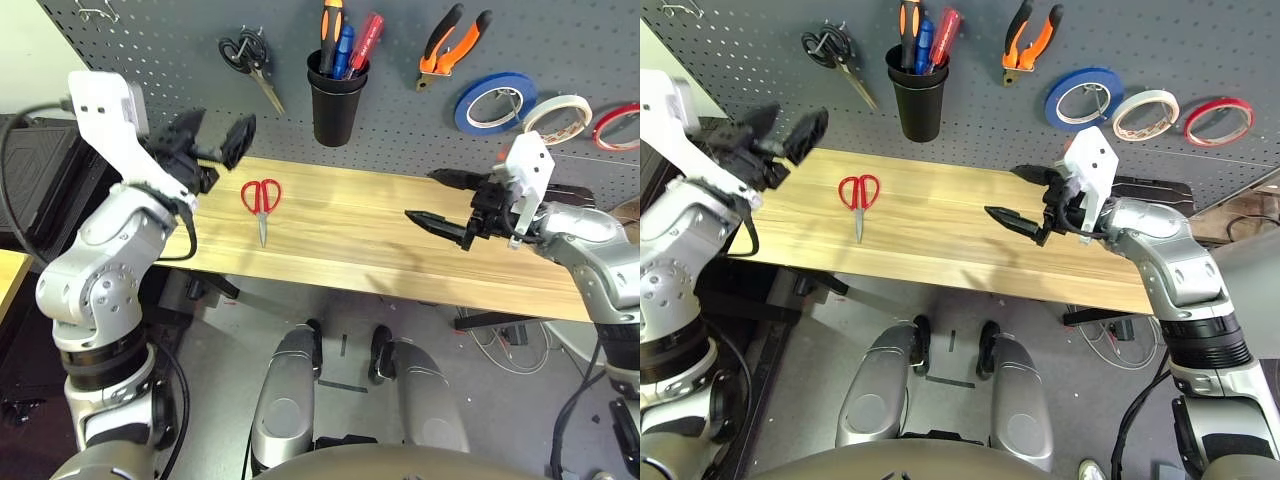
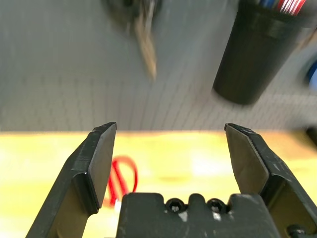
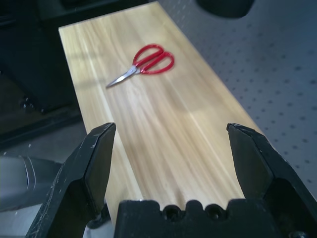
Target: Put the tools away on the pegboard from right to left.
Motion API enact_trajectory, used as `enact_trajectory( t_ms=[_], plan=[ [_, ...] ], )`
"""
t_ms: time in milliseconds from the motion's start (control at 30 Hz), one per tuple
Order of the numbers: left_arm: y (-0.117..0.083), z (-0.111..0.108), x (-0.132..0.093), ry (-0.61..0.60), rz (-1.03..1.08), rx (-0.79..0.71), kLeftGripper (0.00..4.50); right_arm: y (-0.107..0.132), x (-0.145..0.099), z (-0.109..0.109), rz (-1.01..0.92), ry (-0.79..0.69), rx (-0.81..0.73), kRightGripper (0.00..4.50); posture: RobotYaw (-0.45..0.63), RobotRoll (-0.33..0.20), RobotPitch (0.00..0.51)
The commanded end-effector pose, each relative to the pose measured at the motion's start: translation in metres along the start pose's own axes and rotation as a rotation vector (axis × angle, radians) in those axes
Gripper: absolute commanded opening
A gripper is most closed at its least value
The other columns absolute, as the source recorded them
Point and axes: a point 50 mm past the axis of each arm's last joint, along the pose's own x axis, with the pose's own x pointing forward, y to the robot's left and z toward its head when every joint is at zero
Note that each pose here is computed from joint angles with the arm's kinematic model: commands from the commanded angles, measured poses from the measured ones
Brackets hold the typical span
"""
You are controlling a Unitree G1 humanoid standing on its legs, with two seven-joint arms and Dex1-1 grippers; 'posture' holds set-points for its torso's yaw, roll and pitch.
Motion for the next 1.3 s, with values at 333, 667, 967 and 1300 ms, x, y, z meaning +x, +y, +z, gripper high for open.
enact_trajectory(
  t_ms=[333,667,967,1300],
  plan=[
    [0.046,-0.085,0.038,0.330,0.297,0.035,4.47,0.012,0.026,-0.010,-0.013,0.091,-0.005,4.50,0.15,0.000,0.354],
    [0.054,-0.113,0.073,0.308,0.345,0.047,4.47,0.021,0.023,-0.009,-0.022,0.114,0.013,4.50,0.09,0.000,0.401],
    [0.064,-0.122,0.090,0.306,0.417,0.044,4.47,0.032,0.019,-0.003,-0.048,0.114,0.039,4.50,0.02,0.000,0.436],
    [0.075,-0.124,0.092,0.308,0.559,0.024,4.47,0.034,0.012,0.006,-0.097,0.107,0.051,4.50,-0.03,0.000,0.440]
  ],
)
